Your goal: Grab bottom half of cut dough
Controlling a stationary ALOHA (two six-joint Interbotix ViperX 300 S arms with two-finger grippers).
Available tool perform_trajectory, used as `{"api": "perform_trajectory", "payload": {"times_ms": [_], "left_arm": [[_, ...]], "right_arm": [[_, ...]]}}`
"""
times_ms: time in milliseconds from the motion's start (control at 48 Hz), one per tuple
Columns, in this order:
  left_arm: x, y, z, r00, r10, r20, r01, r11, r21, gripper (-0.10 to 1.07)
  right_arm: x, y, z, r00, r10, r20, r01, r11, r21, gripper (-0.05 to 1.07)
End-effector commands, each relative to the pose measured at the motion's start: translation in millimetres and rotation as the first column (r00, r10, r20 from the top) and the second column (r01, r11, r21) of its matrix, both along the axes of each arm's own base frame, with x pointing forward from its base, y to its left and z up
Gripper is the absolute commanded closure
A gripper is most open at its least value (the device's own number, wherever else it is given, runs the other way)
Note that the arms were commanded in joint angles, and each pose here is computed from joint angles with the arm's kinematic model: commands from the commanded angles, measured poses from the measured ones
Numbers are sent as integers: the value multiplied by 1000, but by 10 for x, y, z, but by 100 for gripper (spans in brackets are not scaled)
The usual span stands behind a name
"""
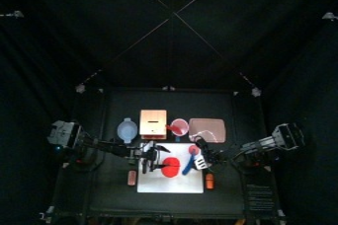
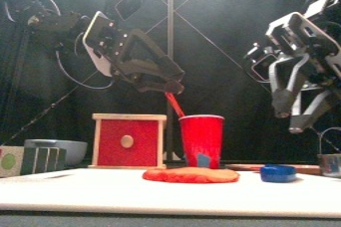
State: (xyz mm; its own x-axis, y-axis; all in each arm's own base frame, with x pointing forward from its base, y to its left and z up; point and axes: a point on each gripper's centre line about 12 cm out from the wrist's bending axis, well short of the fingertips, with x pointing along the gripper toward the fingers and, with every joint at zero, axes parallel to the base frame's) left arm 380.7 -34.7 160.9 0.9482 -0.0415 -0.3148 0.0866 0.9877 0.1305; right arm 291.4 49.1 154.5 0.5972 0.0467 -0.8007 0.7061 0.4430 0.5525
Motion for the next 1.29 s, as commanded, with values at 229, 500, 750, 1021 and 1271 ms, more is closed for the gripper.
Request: {"api": "perform_trajectory", "payload": {"times_ms": [229,500,750,1021,1271], "left_arm": [[-57,20,124,999,5,35,-5,1000,-4,-1],[-145,29,146,999,5,36,-5,1000,-6,-1],[-225,45,209,999,8,52,-8,1000,-9,-1],[-244,43,211,999,10,51,-9,1000,-12,-1],[-226,-36,364,995,-5,97,7,1000,-27,-1]], "right_arm": [[505,-44,-123,997,59,57,-55,996,-63,29],[511,0,-341,998,45,32,-44,999,-19,29],[402,50,-425,998,57,-2,-57,998,-18,29],[301,199,-316,993,116,6,-116,993,-35,29],[283,203,93,956,274,106,-249,947,-202,29]]}}
